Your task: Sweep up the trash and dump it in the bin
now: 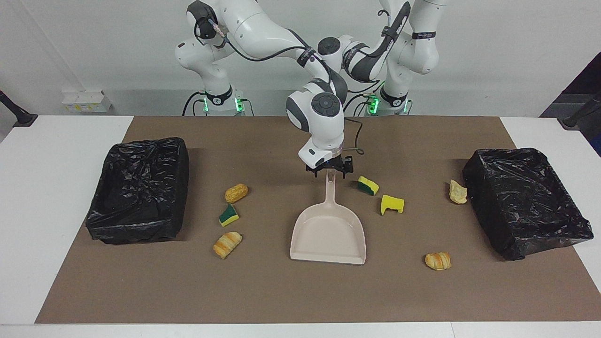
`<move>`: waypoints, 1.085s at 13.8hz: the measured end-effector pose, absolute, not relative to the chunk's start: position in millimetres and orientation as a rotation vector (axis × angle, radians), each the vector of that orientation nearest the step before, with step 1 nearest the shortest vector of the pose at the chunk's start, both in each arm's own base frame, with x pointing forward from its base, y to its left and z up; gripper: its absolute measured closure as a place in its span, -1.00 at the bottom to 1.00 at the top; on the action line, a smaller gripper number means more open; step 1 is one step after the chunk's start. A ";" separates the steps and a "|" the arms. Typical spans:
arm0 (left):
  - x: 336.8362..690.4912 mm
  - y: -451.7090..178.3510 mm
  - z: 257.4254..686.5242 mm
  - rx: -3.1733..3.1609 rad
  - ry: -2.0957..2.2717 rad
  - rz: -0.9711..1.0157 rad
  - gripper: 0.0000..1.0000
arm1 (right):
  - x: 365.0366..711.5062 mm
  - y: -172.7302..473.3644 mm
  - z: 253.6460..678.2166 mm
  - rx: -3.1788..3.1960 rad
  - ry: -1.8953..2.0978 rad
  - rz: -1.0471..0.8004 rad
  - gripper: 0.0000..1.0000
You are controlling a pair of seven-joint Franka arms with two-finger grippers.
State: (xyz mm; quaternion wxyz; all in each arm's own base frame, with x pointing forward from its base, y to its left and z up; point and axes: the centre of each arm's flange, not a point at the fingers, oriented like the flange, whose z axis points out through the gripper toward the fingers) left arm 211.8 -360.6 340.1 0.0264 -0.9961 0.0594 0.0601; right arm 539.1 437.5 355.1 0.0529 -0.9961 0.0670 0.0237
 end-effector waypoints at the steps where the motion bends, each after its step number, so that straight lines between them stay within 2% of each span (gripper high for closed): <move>1: 216.7 -356.6 340.2 -3.073 0.160 0.197 0.50 | 541.0 435.6 355.6 -3.031 0.206 0.065 -0.94; 2: 224.9 -350.9 340.3 -3.069 0.126 0.207 0.50 | 542.5 434.0 356.1 -3.036 0.205 0.057 -0.93; 5: 262.6 -325.4 345.2 -3.065 0.033 0.231 0.50 | 546.3 429.4 356.1 -3.052 0.200 0.036 -0.35; 11: 380.1 -221.9 347.5 -3.109 0.059 0.253 0.50 | 555.7 418.3 357.5 -3.059 0.191 0.017 -0.27; 13: 403.1 -191.8 345.6 -3.070 0.092 0.231 0.50 | 555.7 418.3 357.3 -3.079 0.102 -0.004 0.14; 14: 410.6 -180.6 346.9 -3.057 0.091 0.230 0.50 | 555.9 418.0 357.0 -3.087 0.047 -0.014 0.15; 15: 416.5 -172.5 352.1 -3.049 0.094 0.237 0.50 | 555.9 417.9 356.6 -3.090 -0.003 -0.016 0.24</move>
